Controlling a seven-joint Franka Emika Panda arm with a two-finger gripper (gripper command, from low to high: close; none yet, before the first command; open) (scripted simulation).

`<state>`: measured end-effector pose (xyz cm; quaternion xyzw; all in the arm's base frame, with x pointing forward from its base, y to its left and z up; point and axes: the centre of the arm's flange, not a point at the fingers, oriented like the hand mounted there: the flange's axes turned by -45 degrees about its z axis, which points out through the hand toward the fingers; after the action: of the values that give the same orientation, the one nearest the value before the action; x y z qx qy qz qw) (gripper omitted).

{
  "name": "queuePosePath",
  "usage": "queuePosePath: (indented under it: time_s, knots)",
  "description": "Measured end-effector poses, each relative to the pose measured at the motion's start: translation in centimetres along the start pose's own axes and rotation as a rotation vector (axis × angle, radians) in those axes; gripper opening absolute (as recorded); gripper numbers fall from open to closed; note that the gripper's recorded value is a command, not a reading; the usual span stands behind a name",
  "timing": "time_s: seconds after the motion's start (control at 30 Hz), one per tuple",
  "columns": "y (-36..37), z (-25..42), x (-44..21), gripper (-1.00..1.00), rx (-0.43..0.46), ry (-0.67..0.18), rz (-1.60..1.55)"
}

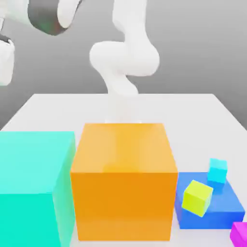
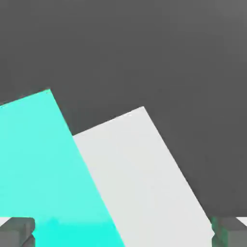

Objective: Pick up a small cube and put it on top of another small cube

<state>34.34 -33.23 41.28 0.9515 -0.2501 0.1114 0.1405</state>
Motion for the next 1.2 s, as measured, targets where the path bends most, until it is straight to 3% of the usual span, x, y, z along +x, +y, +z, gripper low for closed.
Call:
queuePosePath:
  time_s: [0.27, 0.37, 0.7, 1.07, 1.1, 1.2]
  knots:
    - [9.3, 11.7, -9.3, 0.0, -0.012, -0.218, 0.141]
    - [9.9, 13.9, -12.6, 0.0, 0.022, -0.259, 0.207]
    - [-1.9, 17.2, -16.2, 0.0, 0.186, -0.301, 0.148]
    - [-3.4, 23.4, -18.9, 0.0, 0.195, -0.301, 0.147]
    - [-3.5, 23.8, -19.1, -1.0, 0.195, -0.302, 0.146]
    - [-3.6, 23.8, -19.1, -1.0, 0.195, -0.303, 0.145]
